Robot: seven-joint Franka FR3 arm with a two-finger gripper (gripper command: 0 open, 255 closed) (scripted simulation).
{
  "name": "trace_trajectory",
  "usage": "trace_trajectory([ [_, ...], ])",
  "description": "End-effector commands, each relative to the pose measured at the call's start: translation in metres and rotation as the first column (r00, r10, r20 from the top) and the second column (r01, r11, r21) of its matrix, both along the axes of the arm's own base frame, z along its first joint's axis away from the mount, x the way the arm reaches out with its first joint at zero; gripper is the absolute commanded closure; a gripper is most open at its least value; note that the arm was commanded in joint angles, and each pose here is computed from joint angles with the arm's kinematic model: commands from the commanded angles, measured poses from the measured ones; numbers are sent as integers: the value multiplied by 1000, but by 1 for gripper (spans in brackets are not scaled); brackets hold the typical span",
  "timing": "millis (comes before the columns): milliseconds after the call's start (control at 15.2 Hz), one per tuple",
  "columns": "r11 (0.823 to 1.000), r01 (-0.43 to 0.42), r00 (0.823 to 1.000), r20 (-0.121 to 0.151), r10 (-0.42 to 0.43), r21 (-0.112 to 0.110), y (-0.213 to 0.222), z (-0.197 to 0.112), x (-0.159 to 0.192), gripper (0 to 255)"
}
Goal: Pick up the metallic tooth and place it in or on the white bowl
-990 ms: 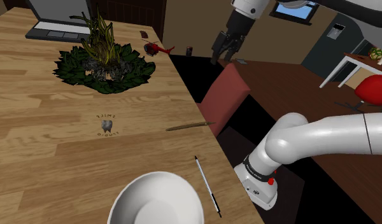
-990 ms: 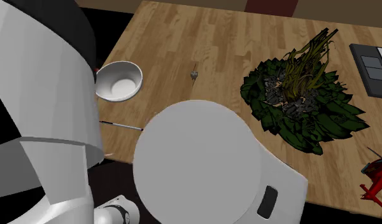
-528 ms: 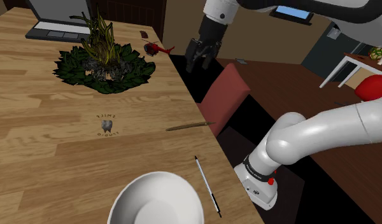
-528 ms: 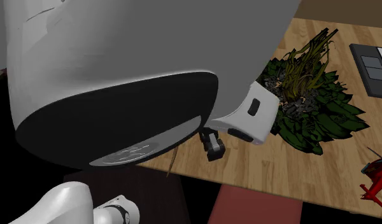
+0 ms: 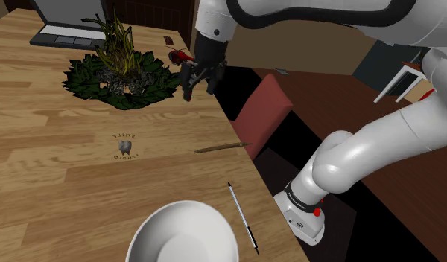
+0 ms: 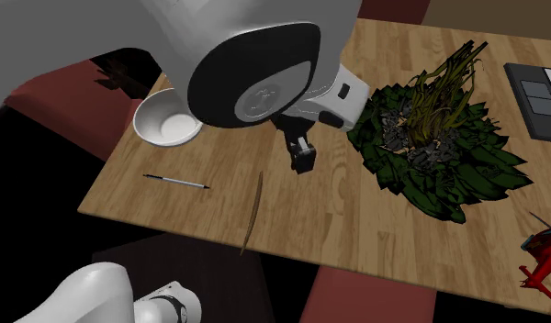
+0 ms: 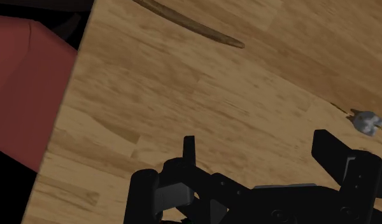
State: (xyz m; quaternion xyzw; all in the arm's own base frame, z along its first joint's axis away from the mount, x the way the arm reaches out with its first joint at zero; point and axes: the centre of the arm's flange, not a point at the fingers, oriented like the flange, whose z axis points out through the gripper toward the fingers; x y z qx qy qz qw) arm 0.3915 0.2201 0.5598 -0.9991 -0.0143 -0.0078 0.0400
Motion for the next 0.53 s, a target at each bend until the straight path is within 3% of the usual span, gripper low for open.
trace_trajectory([
  [0, 1000, -7, 1000, -11, 7, -1, 23, -5, 11, 0],
  [462, 999, -36, 998, -48, 35, -10, 109, -36, 39, 0],
])
